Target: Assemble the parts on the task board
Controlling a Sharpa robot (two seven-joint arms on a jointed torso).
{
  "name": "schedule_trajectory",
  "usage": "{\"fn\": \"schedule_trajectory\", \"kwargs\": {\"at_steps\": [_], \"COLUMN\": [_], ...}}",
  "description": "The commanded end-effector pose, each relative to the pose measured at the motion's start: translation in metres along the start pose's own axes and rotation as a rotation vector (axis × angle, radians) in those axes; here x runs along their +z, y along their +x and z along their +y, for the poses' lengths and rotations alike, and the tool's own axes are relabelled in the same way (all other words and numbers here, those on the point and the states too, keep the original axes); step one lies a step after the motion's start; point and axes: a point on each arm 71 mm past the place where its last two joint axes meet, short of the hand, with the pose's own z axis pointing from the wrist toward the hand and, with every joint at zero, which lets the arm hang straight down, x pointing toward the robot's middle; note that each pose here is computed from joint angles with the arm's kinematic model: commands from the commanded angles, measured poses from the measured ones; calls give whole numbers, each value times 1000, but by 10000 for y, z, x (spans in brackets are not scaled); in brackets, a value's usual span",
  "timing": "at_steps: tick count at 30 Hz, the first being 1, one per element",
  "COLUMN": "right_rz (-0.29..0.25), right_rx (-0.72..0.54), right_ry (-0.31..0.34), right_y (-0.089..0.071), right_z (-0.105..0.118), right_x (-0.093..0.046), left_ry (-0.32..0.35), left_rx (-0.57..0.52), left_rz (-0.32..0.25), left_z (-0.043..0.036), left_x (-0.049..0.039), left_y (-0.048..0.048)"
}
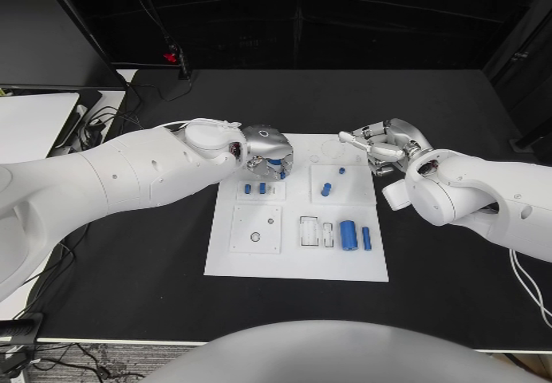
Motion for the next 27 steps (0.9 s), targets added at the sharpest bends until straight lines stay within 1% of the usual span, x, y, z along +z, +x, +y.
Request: {"fn": "schedule_trajectory", "kwargs": {"at_steps": [1,4,9,14,17,21,27], "right_rz": [4,4,2,0,0,-1,-3], "right_rx": [3,3,2,2,1,1,1], "right_ry": [-6,-5,-4,-2,-2,-2,-1], "right_y": [0,-3,-9,-17,-19,-20,-27], "right_z": [10,9,5,1,0,0,-3], "right_x": [2,1,1,0,0,0,0], "left_ry": [15,18,22,21,17,8,-11], "left_rx": [35,42,58,73,79,83,84], "left_rz": [-22,-40,-68,-92,-102,-112,-113], "left_z": [-4,-7,-5,12,27,59,115], "left_x": [-32,-45,-75,-123,-152,-210,-297], "left_y": [28,-3,-93,-188,-225,-254,-255]}}
